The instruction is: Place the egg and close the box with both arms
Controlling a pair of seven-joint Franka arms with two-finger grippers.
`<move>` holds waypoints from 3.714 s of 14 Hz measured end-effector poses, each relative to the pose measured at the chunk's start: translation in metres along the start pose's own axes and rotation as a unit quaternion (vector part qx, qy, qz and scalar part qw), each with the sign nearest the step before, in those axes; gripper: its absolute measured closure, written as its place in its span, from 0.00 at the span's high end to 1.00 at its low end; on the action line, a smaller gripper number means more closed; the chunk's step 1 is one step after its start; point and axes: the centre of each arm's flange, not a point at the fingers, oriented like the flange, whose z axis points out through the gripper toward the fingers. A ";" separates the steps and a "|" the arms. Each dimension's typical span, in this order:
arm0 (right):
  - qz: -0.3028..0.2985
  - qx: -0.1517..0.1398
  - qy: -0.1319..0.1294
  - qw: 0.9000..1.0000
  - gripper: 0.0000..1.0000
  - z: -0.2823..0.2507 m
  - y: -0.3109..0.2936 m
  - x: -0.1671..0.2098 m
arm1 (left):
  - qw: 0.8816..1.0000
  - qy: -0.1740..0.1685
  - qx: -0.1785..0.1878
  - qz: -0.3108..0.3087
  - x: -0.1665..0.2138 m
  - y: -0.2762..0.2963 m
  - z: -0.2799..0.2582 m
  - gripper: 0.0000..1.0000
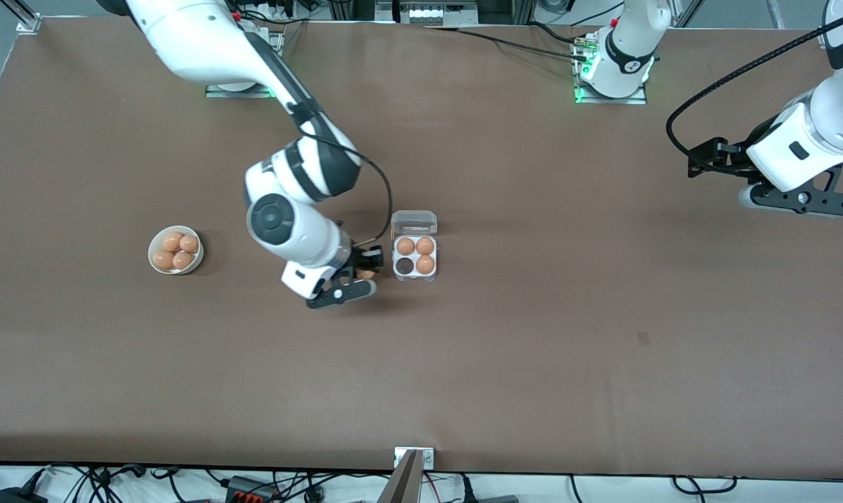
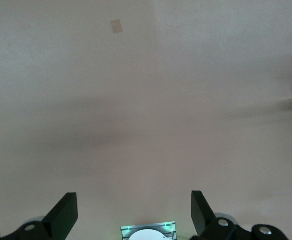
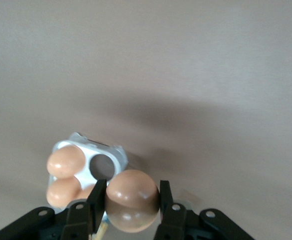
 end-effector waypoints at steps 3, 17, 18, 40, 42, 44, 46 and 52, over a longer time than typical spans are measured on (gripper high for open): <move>0.009 0.003 0.010 1.000 0.47 0.031 -0.025 -0.008 | 1.000 0.000 0.000 0.000 0.000 0.000 0.000 1.00; 0.019 0.003 0.005 1.000 0.47 0.076 -0.035 -0.018 | 1.000 0.000 0.000 -0.001 0.000 -0.001 0.000 1.00; 0.019 0.003 0.005 1.000 0.47 0.077 -0.035 -0.019 | 1.000 0.000 0.000 -0.001 0.000 -0.001 0.000 1.00; 0.100 -0.082 0.015 0.991 1.00 -0.174 0.094 0.014 | 1.000 -0.009 -0.001 0.000 0.002 -0.001 0.006 0.69; 0.113 -0.082 0.020 0.990 1.00 -0.209 0.133 0.012 | 1.000 -0.015 -0.001 0.001 0.001 0.000 0.007 0.47; 0.124 -0.081 0.033 0.988 1.00 -0.240 0.164 0.010 | 1.000 -0.016 -0.001 0.002 0.001 0.001 0.007 0.26; 0.143 -0.084 0.043 0.985 1.00 -0.263 0.196 0.007 | 1.000 -0.018 0.000 0.003 0.001 0.002 0.007 0.05; 0.187 -0.089 0.053 0.977 1.00 -0.300 0.296 -0.005 | 0.997 -0.053 -0.011 0.057 -0.011 0.073 0.013 0.01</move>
